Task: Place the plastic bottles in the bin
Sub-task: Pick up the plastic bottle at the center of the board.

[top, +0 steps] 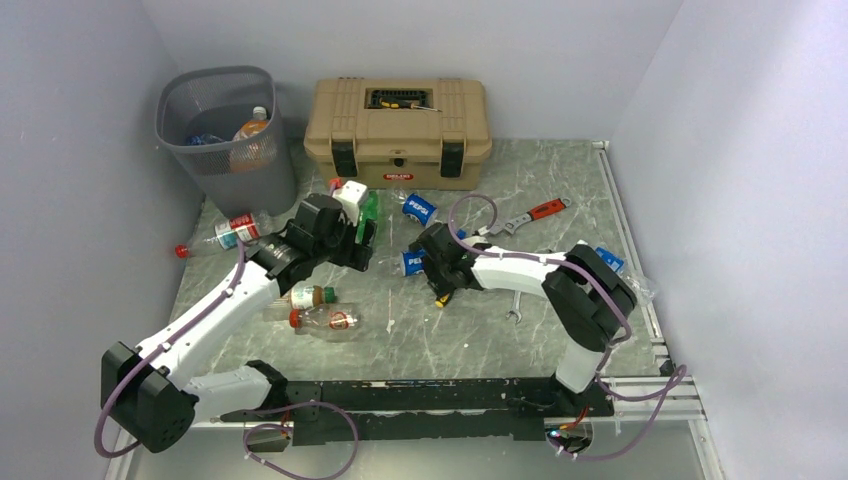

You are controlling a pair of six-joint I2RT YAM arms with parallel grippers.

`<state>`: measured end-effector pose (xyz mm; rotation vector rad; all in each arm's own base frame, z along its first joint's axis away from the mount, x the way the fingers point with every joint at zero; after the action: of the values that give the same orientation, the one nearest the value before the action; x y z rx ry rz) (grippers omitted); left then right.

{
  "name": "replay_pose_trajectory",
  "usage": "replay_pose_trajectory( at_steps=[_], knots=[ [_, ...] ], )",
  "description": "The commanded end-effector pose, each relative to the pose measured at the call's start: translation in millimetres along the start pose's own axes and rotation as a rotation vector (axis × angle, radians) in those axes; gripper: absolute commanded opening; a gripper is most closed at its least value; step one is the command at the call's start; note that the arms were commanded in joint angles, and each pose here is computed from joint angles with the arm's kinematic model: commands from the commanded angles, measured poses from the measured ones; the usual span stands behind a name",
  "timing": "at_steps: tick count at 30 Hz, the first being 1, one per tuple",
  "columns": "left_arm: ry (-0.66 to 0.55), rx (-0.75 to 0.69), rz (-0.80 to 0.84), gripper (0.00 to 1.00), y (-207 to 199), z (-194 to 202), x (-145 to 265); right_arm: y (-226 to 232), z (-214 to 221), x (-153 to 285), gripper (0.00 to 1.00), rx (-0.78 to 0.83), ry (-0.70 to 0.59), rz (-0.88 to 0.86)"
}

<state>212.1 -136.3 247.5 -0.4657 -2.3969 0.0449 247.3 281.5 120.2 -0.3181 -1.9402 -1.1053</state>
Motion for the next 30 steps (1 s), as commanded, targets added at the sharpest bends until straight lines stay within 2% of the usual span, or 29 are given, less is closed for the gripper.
replay_pose_trajectory(
  at_steps=[1,9,12,14,21,30],
  knots=[
    [-0.057,-0.019,-0.016,0.87,-0.9,-4.7,4.6,4.6,-3.7,-14.7,0.98,-0.057,-0.043,0.041],
    [-0.052,-0.031,-0.016,0.87,-2.5,-3.8,4.0,3.1,-7.2,-36.0,0.89,-0.075,-0.035,0.019],
    [-0.049,-0.032,-0.015,0.87,-3.0,-3.4,3.5,2.2,-6.8,-39.6,0.83,-0.063,-0.034,0.000],
    [-0.046,-0.032,-0.015,0.87,-3.1,-3.2,3.1,1.7,-5.9,-41.3,0.75,-0.059,-0.031,-0.025],
    [-0.050,-0.033,-0.023,0.87,-2.7,-4.7,4.1,0.2,-3.0,-47.5,0.67,-0.039,-0.022,-0.058],
    [-0.075,-0.032,-0.027,0.87,-1.6,-7.3,11.5,7.4,-6.0,-30.3,0.43,0.057,-0.071,-0.178]
  ],
)
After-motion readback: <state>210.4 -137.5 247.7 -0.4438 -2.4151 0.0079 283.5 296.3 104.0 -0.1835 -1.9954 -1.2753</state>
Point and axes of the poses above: each gripper's point midway between its finger pads, its own x axis back along the fingers, its own y axis along the line the jaws close on, z = x × y, the point moved 10 cm from there along x, back along the fingers, and after that the axes turned 7 degrees about x, right-handed, at the moved point
